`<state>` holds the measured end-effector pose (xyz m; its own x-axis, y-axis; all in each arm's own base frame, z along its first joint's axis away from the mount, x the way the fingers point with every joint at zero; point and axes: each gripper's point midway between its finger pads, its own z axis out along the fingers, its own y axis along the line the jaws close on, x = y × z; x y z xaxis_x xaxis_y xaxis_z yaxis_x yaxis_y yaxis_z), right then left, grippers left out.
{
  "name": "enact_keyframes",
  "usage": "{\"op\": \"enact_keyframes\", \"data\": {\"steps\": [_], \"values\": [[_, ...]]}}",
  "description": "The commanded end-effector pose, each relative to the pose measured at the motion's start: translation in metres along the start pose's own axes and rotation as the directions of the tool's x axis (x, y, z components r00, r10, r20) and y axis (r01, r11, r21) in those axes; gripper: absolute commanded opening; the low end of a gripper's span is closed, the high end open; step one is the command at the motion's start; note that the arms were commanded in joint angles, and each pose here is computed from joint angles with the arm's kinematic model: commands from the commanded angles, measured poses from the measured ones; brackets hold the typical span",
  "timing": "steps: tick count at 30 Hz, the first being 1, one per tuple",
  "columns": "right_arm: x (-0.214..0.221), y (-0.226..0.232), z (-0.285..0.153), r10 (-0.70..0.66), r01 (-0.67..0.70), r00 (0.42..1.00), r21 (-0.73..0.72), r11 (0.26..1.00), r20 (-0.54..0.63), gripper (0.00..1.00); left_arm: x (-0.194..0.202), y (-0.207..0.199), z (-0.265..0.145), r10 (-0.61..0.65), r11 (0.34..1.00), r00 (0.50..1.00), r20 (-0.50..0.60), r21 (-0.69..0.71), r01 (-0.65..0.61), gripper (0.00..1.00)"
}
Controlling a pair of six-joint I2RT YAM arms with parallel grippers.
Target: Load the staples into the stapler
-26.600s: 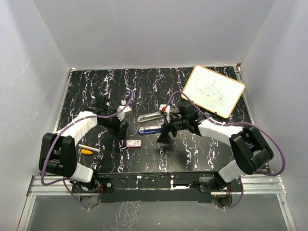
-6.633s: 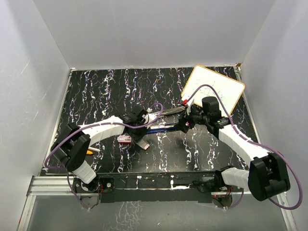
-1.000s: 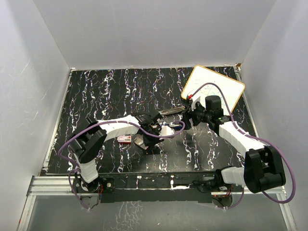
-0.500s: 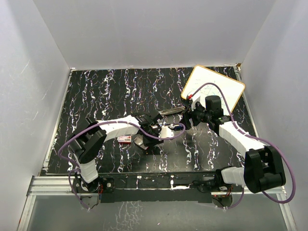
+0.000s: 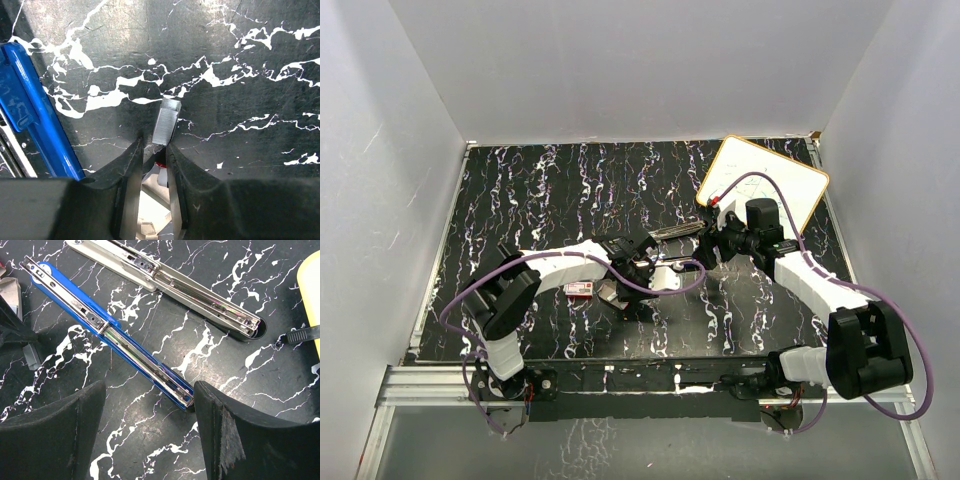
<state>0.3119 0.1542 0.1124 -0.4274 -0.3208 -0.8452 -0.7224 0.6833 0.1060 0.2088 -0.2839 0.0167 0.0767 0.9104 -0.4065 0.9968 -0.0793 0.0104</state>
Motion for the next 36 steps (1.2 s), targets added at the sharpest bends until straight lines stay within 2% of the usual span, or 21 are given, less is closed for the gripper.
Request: {"op": "enact_keyframes", "data": {"steps": [1, 6, 18, 28, 36], "values": [[-0.027, -0.008, -0.001, -0.039, 0.038, 0.997, 0.016, 0.999, 0.062, 0.74, 0.008, -0.011, 0.003, 0.015, 0.999, 1.0, -0.014, 0.042, -0.014, 0.26], [-0.026, -0.008, 0.0, -0.038, 0.037, 0.998, 0.016, 0.999, 0.06, 0.73, 0.003, -0.01, 0.004, 0.033, 0.998, 0.999, 0.007, 0.05, -0.033, 0.26], [-0.026, -0.009, 0.0, -0.039, 0.038, 0.998, 0.022, 0.999, 0.057, 0.74, 0.004, -0.014, 0.009, 0.05, 0.995, 0.999, 0.014, 0.081, -0.051, 0.18], [-0.026, -0.01, 0.0, -0.038, 0.037, 0.998, 0.024, 0.999, 0.056, 0.74, -0.005, -0.006, -0.004, 0.048, 0.998, 0.999, 0.021, 0.04, -0.049, 0.09], [-0.026, -0.01, 0.0, -0.038, 0.037, 0.998, 0.023, 0.999, 0.055, 0.74, -0.013, -0.006, -0.013, 0.044, 0.998, 0.998, 0.042, 0.035, -0.046, 0.09]]}}
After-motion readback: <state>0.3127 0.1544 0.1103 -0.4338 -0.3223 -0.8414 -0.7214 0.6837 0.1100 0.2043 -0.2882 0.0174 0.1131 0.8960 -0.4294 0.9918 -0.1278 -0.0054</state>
